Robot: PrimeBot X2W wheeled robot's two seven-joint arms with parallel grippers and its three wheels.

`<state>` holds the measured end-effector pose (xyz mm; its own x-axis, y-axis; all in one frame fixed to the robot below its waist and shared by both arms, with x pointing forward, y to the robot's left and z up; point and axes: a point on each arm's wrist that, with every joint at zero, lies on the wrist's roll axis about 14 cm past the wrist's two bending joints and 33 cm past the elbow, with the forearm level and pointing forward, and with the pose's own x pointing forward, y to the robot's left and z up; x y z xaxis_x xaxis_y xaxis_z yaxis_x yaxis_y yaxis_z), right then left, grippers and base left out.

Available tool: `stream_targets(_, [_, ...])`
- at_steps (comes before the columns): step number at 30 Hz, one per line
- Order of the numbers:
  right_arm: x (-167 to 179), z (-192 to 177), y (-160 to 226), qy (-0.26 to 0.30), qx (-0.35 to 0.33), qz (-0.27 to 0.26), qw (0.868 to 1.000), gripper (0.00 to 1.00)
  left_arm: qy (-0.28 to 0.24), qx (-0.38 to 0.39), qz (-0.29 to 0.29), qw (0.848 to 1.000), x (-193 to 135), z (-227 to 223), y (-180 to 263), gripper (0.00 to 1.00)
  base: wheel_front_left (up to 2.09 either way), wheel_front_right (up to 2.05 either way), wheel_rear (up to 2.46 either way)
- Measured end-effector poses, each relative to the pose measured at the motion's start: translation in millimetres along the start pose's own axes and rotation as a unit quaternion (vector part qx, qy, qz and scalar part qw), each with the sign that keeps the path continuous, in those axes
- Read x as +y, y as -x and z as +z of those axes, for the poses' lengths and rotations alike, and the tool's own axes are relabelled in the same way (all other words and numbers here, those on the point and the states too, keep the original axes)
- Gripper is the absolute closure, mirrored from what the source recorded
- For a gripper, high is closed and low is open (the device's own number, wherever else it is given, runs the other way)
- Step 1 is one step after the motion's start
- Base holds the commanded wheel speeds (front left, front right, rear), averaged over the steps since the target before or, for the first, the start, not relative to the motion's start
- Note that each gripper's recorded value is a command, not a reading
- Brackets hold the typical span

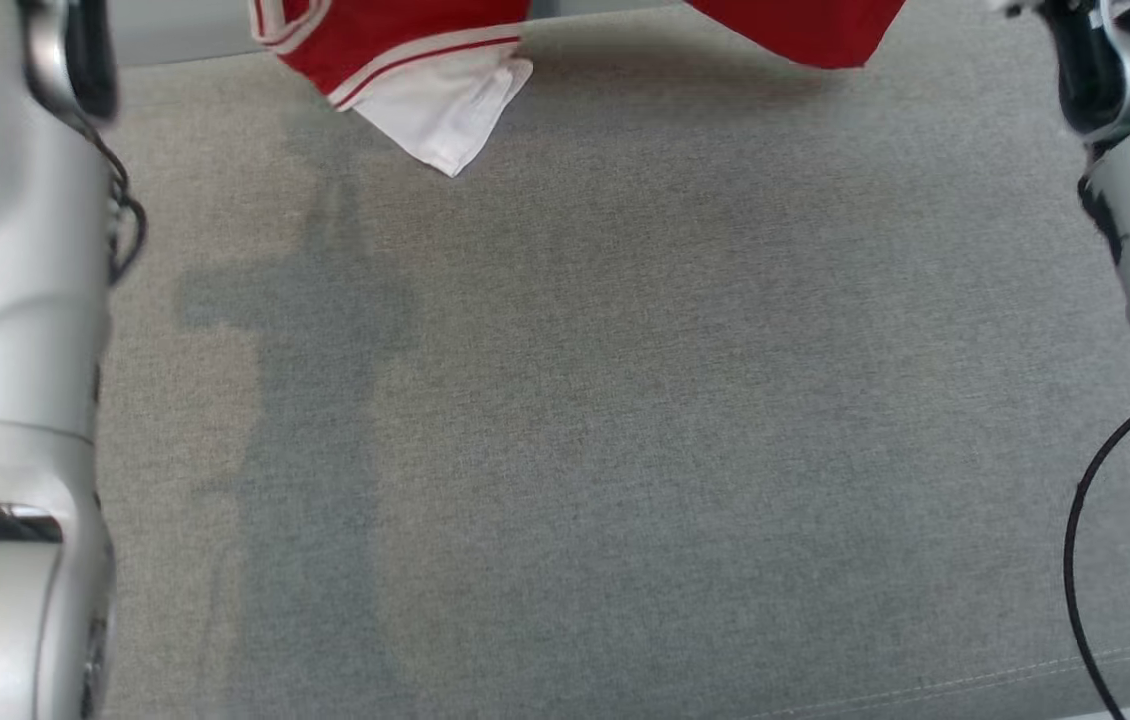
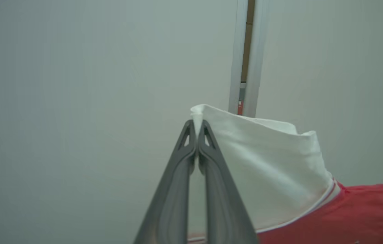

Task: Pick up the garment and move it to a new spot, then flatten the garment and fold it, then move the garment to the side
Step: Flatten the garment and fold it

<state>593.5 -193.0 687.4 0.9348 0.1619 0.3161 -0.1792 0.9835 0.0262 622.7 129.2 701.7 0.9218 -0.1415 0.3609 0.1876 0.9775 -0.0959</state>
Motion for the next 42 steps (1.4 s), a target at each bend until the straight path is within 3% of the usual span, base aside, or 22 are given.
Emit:
stream_targets(3, [8,-65,14,-0.024,0.071,-0.001,0.997,1.00,0.013,0.097,0.022,0.995,11,-81,36,1.00,0.00,0.00,0.00])
stream_targets(7, [21,-156,60,-0.060,0.178,-0.005,0.982,1.00,0.041,0.216,0.051,0.974,21,-172,105,1.00,0.00,0.00,0.00])
stream_targets(11, [33,-211,113,-0.105,0.245,-0.017,0.964,1.00,0.072,0.278,0.093,0.953,32,-219,169,1.00,0.00,0.00,0.00])
stream_targets(17, [29,-215,172,-0.140,0.249,-0.035,0.958,1.00,0.069,0.284,0.112,0.950,39,-222,230,1.00,0.00,0.00,0.00])
stream_targets(28, [29,-180,282,-0.148,0.240,-0.055,0.958,1.00,0.053,0.317,0.143,0.936,37,-189,362,1.00,0.00,0.00,0.00])
stream_targets(34, [37,-172,315,-0.148,0.250,-0.061,0.955,1.00,0.050,0.301,0.149,0.940,35,-147,373,1.00,0.00,0.00,0.00])
stream_targets(42, [29,-172,311,-0.139,0.268,-0.076,0.950,1.00,0.024,0.275,0.089,0.957,27,-122,329,1.00,0.00,0.00,0.00])
